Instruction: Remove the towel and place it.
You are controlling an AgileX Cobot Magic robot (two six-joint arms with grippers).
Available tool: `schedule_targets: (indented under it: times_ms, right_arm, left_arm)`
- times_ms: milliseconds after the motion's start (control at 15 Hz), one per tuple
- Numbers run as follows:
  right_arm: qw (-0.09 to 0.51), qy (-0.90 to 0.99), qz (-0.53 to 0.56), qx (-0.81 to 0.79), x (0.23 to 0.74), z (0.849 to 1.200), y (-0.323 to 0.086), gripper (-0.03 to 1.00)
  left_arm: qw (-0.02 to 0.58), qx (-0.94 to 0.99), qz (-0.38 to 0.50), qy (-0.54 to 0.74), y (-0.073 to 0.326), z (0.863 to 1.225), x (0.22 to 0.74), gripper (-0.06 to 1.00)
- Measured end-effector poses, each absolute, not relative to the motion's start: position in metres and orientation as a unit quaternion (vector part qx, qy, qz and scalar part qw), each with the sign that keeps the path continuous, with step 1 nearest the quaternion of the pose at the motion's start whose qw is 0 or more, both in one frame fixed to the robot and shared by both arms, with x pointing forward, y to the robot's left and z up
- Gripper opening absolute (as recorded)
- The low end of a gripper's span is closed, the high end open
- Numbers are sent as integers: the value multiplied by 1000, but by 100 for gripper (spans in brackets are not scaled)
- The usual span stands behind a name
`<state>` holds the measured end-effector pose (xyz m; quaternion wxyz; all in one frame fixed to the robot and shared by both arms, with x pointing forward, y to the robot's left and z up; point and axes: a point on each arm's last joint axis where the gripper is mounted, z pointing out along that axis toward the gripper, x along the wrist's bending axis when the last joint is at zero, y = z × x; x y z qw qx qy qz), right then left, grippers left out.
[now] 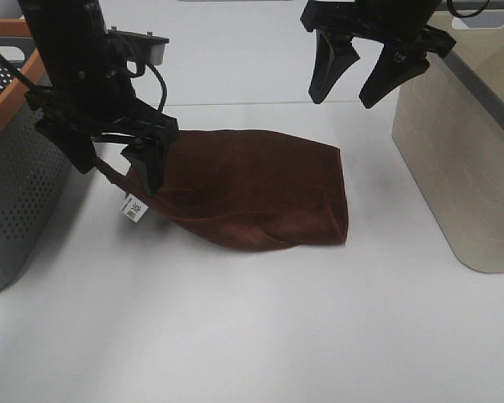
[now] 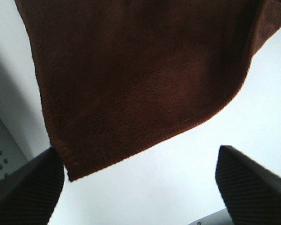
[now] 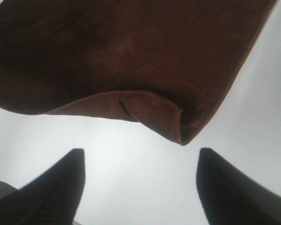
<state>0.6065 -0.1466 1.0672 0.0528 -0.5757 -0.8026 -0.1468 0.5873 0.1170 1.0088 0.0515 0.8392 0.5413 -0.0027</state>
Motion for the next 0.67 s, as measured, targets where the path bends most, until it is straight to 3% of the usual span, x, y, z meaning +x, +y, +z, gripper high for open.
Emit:
schedule_targets:
  times_ms: [400,667]
  right_arm:
    - [42,-803,-160,-573,601,1081,-149,64]
    - [42,-800,-160,-577,600,1082,-149,64]
  left_arm:
    - [-3,834,-56,549,133,984,549,83]
    - [9,827,-76,556,131,987,543,83]
